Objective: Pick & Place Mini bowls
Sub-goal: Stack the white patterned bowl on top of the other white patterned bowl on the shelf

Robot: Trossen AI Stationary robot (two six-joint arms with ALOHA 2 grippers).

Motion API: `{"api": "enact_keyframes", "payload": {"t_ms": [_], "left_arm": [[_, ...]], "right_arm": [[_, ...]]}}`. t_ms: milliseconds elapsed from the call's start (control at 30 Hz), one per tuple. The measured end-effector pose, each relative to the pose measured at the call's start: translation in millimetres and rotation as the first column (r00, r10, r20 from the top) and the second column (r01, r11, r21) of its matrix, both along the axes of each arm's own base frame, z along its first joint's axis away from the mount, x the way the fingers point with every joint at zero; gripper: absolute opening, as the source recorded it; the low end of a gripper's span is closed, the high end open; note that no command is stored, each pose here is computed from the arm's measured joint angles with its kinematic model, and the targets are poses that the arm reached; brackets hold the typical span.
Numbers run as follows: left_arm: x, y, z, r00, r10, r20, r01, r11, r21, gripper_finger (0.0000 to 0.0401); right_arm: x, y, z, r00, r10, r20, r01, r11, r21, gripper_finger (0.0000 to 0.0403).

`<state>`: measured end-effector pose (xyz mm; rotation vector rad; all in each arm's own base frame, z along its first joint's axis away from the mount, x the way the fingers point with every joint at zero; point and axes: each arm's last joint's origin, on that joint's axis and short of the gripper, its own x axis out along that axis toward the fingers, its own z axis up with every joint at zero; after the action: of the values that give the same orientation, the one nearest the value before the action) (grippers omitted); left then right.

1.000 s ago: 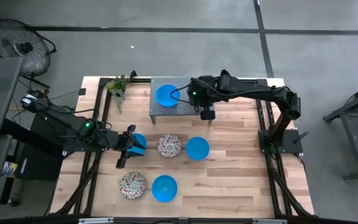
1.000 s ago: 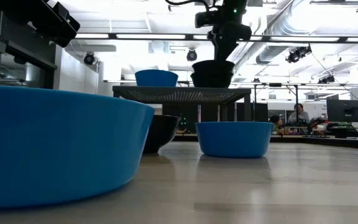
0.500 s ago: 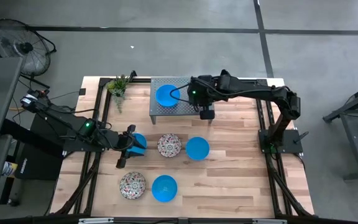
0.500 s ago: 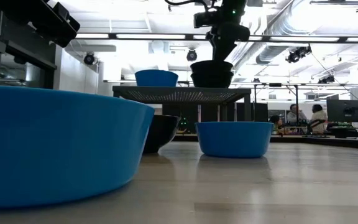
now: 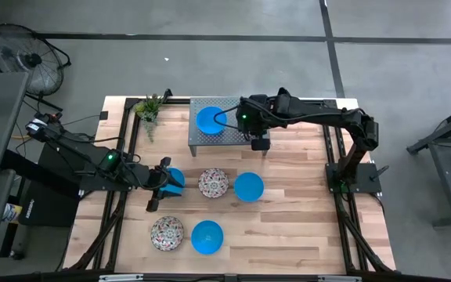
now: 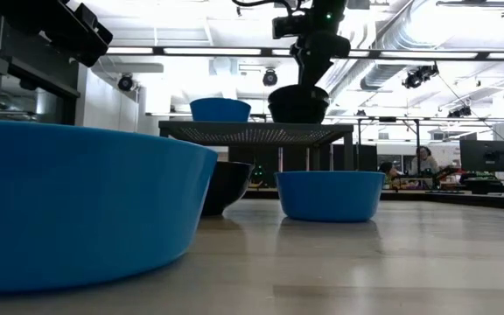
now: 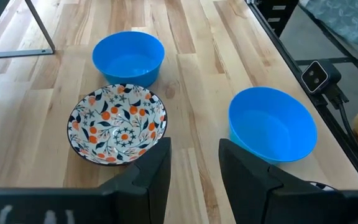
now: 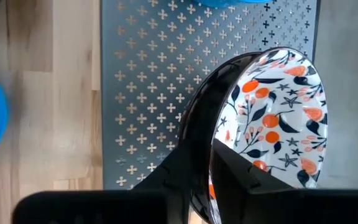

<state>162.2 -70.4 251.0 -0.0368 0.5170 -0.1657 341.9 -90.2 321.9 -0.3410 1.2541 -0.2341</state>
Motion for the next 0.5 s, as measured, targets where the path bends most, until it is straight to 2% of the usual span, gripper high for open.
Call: {"api": "enact_keyframes", "payload": {"t_ms": [267,500], "left_arm": [[0.0,-0.1,0.0,1.000,-0.002,-0.001,0.002,1.000,-0.001,0.0133],[0.0,-0.2,0.0,1.000,-0.005,-0.001,0.005,1.000,-0.003,0.0133]], "right_arm": [[1.7,-0.3,1.1,0.999,-0.038,0.036,0.038,0.999,0.006,0.0063],[0.1,2.8,14.4,0.997,-0.037,0.071,0.037,0.999,0.004,0.0063]]}}
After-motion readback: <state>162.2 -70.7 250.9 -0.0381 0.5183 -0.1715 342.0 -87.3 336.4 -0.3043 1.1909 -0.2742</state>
